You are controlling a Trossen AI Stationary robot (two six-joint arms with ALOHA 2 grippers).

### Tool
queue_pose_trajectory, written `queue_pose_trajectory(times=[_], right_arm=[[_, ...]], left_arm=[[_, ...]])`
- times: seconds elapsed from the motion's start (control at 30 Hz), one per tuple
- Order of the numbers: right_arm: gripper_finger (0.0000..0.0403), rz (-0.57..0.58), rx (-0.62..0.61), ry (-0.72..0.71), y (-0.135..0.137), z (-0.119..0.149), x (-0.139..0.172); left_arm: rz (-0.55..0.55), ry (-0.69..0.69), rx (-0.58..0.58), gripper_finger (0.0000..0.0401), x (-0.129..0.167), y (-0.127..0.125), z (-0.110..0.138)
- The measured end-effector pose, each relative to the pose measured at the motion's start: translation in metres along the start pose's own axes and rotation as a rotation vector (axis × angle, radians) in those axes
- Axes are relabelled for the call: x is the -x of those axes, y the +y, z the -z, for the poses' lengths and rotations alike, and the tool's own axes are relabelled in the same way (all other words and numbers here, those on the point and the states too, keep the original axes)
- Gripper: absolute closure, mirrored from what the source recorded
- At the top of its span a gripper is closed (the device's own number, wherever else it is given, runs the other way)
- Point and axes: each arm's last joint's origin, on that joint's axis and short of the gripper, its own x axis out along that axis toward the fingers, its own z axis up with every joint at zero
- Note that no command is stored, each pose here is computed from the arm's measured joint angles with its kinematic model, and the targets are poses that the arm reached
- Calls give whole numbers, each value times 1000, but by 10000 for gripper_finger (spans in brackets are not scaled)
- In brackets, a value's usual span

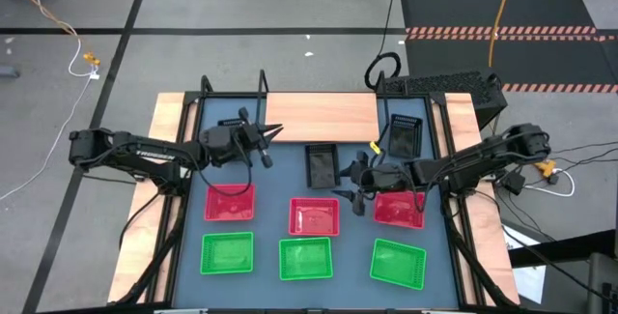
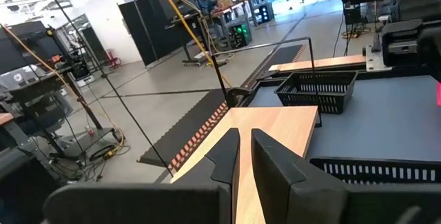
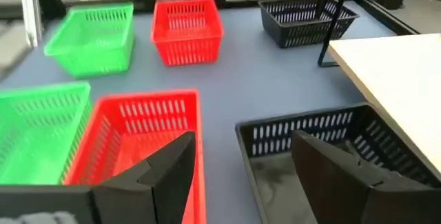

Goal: Stack baskets on shelf by color
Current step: Put the top right black bin on the shelf

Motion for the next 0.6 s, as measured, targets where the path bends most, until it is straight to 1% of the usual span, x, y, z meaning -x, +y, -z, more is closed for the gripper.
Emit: queue_pose_trajectory(times=[0.07, 0.17, 0.33, 0.47, 0.53, 0.6], right_arm=[[170, 3, 43, 43, 0, 4, 0], [170, 9, 62, 91, -1, 9, 0], [170, 30, 10, 178, -3, 17, 1], [170, 62, -2, 274, -7, 27, 3], [170, 121, 34, 277, -13, 27, 3], [170, 252, 89, 208, -23, 20, 0]], left_arm=[[-5, 1, 1, 359, 0, 1, 0], [-13, 4, 2, 359, -1, 3, 1], [-29, 13, 18, 359, -2, 7, 2], [-31, 21, 105, 359, -2, 7, 3], [-32, 21, 154, 359, -2, 7, 3], [-32, 22, 212, 359, -2, 7, 4]])
